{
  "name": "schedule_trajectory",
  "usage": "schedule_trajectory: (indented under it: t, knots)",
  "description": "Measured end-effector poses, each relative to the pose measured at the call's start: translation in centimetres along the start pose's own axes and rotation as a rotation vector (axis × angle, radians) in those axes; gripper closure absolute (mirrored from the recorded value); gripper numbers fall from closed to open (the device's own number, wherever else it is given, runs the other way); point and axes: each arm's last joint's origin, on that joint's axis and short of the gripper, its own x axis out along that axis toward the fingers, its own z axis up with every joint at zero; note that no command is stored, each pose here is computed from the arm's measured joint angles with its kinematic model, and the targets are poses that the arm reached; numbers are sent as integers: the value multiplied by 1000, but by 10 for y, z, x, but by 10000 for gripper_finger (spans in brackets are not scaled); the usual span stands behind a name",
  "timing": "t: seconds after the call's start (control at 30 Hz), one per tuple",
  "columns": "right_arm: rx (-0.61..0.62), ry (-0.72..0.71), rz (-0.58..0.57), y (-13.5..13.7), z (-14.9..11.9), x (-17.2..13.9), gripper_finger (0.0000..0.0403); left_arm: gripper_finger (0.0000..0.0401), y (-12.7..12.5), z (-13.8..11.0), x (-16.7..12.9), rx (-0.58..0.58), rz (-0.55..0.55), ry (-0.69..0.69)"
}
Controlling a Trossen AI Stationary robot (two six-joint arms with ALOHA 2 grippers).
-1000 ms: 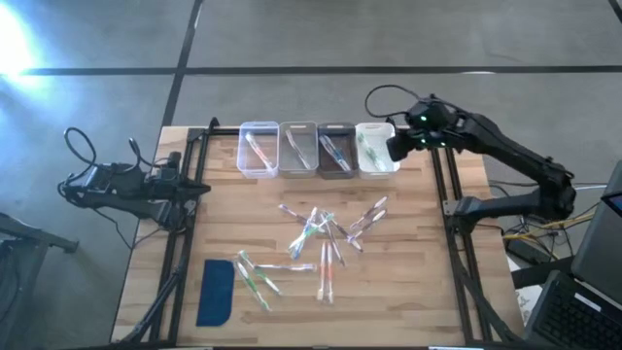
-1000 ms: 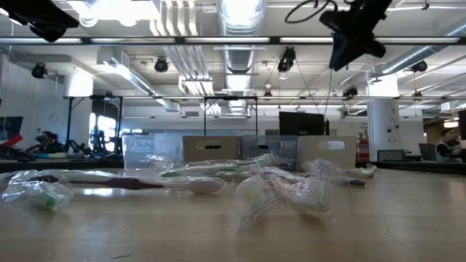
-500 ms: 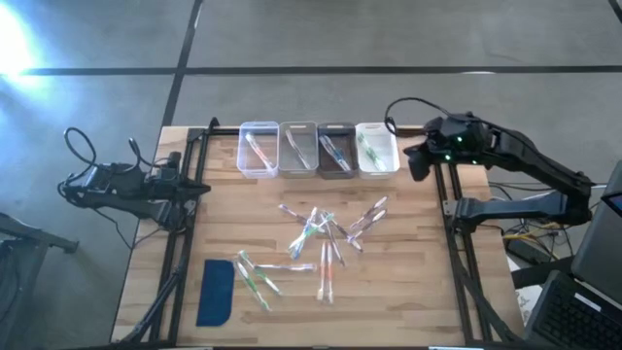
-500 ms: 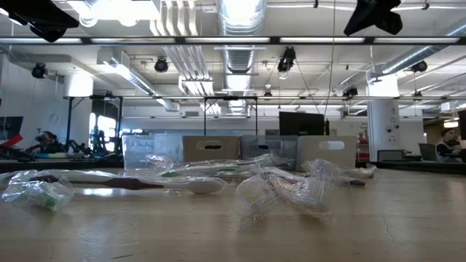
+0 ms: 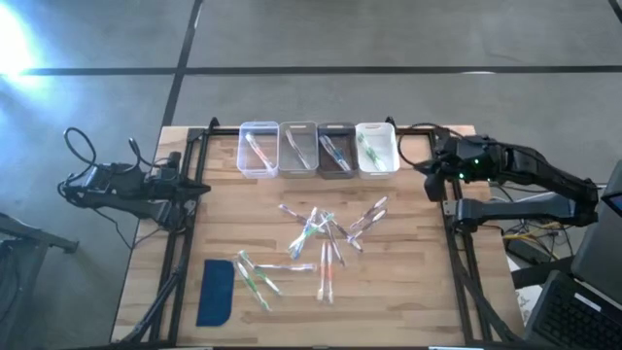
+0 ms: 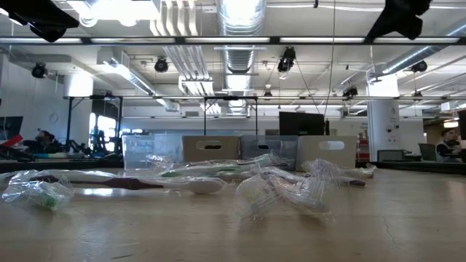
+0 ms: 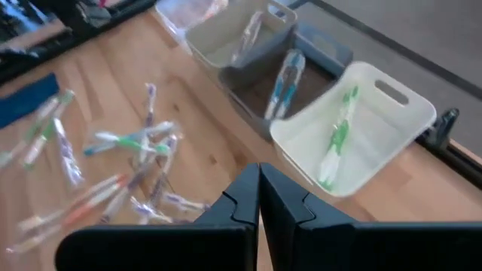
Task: Pick & Place Toothbrushes
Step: Put the blue toothbrush into the black transparent bin
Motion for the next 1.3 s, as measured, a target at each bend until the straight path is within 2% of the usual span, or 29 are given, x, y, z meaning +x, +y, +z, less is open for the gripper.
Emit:
schedule_trajectory:
  t: [0.2,0.27,0.33,0.6,0.87,1.03,1.3]
  knots:
    - [3,65,-32,-11,-31,6,394,375,0,0,0,0,0,0]
    - [-42,85,-40,-13,-36,7,394,375,0,0,0,0,0,0]
    - [-136,84,-35,-14,-39,7,394,375,0,0,0,0,0,0]
    - [-356,-118,14,-17,-37,-10,394,375,0,0,0,0,0,0]
    - [-390,-250,32,-30,-60,-32,394,375,0,0,0,0,0,0]
    - [-366,-307,43,-36,-74,-38,394,375,0,0,0,0,0,0]
    - [-355,-370,53,-42,-83,-47,394,375,0,0,0,0,0,0]
